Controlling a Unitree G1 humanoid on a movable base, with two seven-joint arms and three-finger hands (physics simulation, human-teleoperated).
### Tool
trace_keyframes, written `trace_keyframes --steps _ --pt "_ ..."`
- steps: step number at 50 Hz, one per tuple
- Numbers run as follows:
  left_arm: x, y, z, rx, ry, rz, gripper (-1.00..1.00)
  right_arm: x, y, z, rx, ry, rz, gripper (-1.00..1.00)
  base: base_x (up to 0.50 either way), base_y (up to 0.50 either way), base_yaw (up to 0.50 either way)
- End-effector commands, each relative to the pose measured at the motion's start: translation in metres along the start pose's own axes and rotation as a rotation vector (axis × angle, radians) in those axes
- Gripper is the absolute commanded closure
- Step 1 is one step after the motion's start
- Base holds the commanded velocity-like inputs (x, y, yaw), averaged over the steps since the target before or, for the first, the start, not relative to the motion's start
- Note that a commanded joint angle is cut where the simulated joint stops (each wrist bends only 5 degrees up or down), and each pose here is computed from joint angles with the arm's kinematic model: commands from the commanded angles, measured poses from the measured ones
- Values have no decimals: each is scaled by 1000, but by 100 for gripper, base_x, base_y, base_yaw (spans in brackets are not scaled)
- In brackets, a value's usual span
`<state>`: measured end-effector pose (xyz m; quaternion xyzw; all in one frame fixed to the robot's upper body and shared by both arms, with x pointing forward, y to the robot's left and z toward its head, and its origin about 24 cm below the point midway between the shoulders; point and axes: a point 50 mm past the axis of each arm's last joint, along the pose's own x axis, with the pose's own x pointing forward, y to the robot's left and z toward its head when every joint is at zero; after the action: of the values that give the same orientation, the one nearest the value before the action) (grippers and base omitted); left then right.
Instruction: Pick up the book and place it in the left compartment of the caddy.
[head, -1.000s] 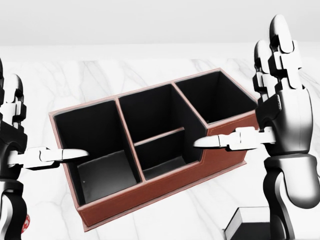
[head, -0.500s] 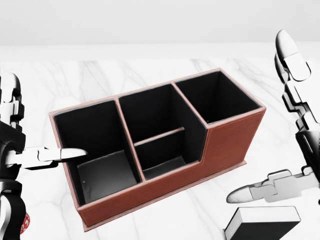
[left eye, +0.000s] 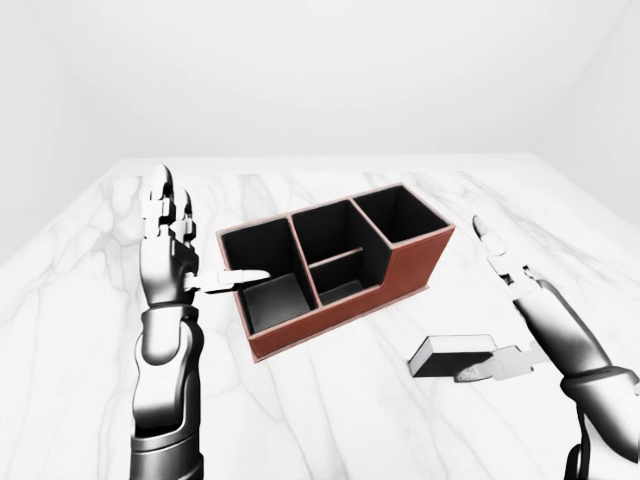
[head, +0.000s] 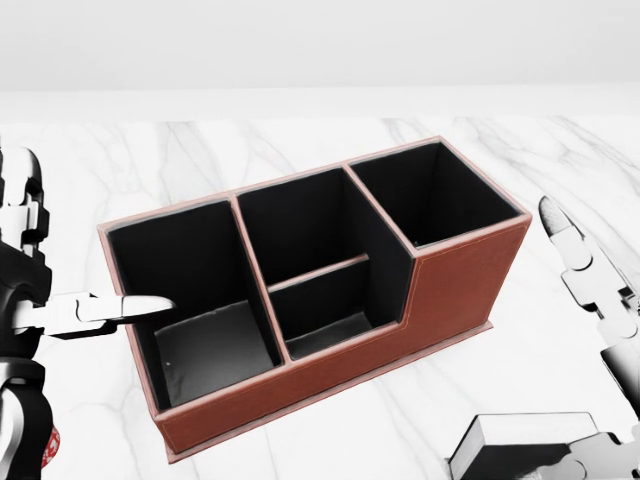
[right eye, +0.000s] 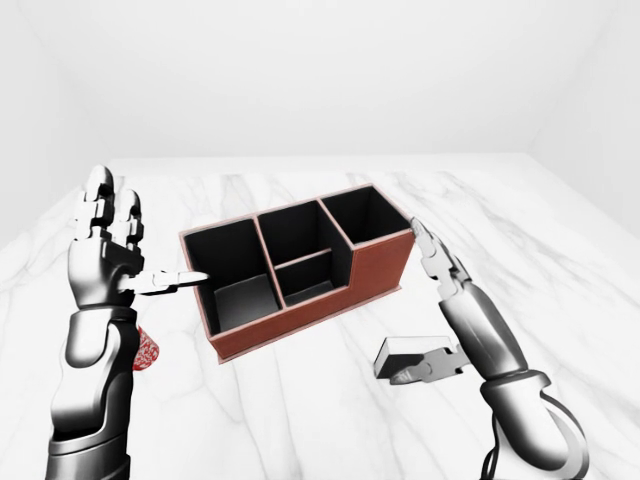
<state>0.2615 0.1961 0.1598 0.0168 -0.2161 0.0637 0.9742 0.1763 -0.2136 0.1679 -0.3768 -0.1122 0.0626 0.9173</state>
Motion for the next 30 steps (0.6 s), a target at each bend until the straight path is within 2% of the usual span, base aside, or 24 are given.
trace_keyframes --steps 1,30 --pt "0 -1 -2 2 9 -1 -100 -14 2 -15 -9 129 -21 -100 0 0 0" --pt "-5 5 5 7 -15 14 -100 6 32 -38 -80 248 150 -100 0 0 0"
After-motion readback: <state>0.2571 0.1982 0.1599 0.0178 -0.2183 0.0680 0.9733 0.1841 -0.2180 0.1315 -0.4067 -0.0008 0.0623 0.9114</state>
